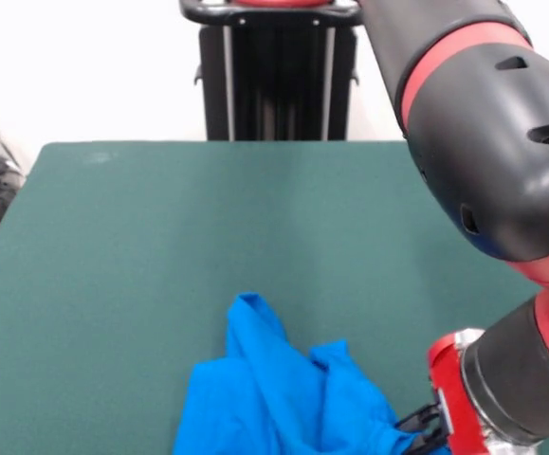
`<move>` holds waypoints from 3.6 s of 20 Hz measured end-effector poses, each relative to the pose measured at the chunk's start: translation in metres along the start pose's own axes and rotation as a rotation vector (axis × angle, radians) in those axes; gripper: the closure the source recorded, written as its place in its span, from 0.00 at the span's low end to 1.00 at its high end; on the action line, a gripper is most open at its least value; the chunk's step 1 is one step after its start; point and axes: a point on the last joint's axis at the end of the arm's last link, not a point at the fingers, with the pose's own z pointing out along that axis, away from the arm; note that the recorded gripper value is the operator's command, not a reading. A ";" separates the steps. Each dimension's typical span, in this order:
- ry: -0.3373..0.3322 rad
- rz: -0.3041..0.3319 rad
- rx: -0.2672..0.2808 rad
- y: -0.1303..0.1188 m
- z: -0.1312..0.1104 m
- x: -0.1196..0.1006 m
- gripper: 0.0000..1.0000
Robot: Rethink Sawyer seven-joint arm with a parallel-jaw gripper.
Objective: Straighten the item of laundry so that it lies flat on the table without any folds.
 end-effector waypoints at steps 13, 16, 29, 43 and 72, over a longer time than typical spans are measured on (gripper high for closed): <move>0.351 -0.095 -0.041 -0.016 -0.095 -0.003 1.00; 0.358 -0.096 -0.029 -0.020 -0.111 -0.011 1.00; 0.367 -0.087 0.064 -0.040 -0.175 -0.048 1.00; 0.478 -0.078 0.064 -0.037 -0.201 -0.078 1.00; 0.586 -0.328 -0.384 -0.154 -0.173 -0.158 1.00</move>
